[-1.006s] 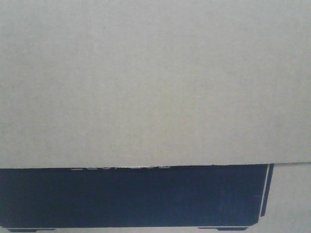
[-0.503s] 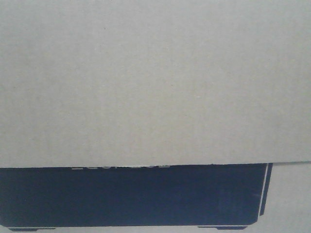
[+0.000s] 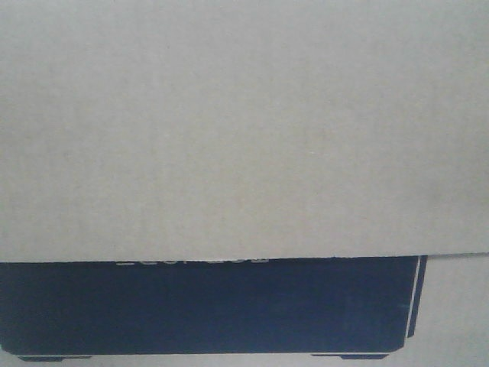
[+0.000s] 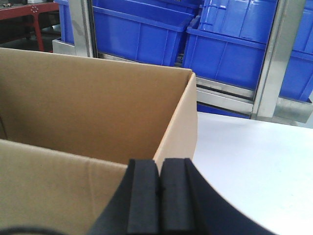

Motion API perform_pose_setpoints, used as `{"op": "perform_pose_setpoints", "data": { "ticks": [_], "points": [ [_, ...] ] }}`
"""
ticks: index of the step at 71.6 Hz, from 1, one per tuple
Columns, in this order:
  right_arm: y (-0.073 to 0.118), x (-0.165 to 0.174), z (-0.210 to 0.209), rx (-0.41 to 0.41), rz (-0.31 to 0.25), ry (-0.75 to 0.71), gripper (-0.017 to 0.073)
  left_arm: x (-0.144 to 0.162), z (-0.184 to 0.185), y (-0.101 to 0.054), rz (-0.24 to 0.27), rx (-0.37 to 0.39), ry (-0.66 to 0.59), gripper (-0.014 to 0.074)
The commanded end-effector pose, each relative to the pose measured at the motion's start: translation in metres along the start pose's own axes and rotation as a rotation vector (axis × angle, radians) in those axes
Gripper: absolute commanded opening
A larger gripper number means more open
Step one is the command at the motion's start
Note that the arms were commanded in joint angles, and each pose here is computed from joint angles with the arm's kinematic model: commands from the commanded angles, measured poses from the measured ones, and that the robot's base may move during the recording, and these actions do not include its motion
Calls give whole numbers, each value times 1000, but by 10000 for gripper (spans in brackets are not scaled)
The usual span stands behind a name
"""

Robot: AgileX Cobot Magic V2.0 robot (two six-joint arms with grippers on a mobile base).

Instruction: Grab box from left shelf to table start

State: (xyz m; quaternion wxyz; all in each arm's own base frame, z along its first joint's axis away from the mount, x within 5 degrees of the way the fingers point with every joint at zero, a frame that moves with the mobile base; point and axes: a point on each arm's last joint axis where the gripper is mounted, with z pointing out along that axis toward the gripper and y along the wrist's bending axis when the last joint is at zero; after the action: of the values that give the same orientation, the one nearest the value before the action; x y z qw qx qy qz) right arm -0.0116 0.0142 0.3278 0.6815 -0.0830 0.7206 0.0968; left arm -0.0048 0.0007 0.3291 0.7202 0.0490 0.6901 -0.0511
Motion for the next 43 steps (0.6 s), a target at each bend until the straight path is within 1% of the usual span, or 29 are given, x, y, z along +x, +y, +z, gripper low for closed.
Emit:
{"op": "perform_pose_setpoints", "data": {
  "ticks": [1, 4, 11, 43],
  "points": [
    [-2, -4, 0, 18, -1, -93, 68, -7, 1, 0, 7, 1, -67, -97],
    [-2, -1, 2, 18, 0, -83, 68, -5, 3, 0, 0, 5, -58, -97],
    [-3, 3, 5, 19, 3, -69, 68, -4, 3, 0, 0, 5, -56, -96],
    [-3, 7, 7, 19, 5, -54, 68, -4, 3, 0, 0, 5, -56, -97]
  ]
}}
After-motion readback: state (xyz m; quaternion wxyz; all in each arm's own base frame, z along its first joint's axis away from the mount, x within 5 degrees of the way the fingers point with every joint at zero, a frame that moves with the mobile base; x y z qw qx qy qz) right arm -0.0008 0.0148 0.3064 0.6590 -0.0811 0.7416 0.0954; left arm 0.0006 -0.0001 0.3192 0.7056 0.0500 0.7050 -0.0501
